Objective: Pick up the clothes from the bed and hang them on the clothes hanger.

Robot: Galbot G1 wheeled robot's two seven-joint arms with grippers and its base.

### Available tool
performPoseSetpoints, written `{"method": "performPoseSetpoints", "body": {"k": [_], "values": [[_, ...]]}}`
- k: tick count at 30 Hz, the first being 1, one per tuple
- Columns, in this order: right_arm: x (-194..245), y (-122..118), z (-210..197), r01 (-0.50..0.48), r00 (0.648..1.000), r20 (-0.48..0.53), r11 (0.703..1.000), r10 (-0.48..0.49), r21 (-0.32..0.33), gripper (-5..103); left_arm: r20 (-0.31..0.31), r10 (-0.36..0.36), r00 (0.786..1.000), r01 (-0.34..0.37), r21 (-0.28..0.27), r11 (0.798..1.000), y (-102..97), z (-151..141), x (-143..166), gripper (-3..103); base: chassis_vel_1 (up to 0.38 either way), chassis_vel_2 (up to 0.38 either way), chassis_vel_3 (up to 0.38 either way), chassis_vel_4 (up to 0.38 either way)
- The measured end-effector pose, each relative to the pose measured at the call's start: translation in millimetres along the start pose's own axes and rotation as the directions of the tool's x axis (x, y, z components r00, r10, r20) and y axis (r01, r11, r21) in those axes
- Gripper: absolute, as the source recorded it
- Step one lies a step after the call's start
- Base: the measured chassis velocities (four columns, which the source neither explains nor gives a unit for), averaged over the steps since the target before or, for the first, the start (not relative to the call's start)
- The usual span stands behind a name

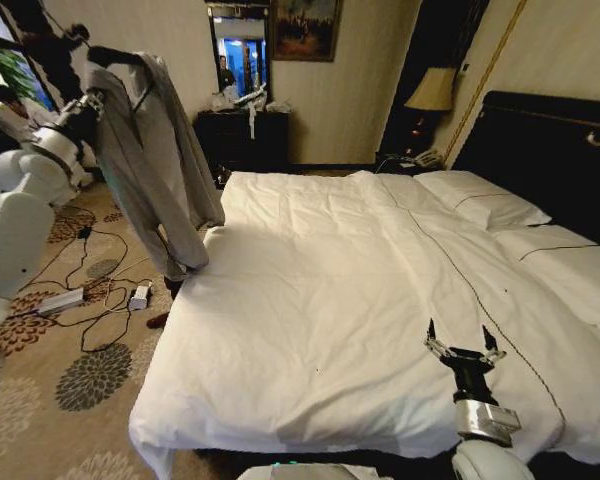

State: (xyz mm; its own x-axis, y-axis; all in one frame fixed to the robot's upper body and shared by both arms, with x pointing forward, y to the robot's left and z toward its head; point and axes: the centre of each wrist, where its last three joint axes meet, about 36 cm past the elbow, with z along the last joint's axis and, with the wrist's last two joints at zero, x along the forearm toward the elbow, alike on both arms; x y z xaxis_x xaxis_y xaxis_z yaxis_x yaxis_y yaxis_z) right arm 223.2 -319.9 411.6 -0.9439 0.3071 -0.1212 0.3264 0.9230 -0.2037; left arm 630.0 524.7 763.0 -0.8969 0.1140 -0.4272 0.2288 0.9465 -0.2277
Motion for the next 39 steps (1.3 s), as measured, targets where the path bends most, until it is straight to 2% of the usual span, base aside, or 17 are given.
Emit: {"method": "performPoseSetpoints", "body": {"k": [11, 14, 28, 39], "values": [[3, 5, 0, -0.013, 1.000, -0.005, 1.000, 0.013, -0.015, 100, -0.015, -0.030, 0.999, 0.030, 0.026, 0.999, 2.0, 9, -6, 17, 0.000, 0.000, 0.000, 0.000], [4, 6, 0, -0.011, 1.000, -0.008, 1.000, 0.011, -0.015, 100, -0.030, -0.030, 0.999, 0.031, 0.039, 0.999, -3.5, 11, -11, 17, 0.000, 0.000, 0.000, 0.000], [5, 4, 1, -0.007, 1.000, -0.007, 1.000, 0.007, 0.002, 100, -0.061, -0.042, 0.997, 0.045, 0.050, 0.998, -3.8, 24, -10, 17, 0.000, 0.000, 0.000, 0.000], [5, 5, 2, -0.012, 1.000, -0.009, 1.000, 0.012, -0.001, 100, -0.101, -0.047, 0.994, 0.054, 0.069, 0.996, -18.4, 29, -15, 17, 0.000, 0.000, 0.000, 0.000]]}}
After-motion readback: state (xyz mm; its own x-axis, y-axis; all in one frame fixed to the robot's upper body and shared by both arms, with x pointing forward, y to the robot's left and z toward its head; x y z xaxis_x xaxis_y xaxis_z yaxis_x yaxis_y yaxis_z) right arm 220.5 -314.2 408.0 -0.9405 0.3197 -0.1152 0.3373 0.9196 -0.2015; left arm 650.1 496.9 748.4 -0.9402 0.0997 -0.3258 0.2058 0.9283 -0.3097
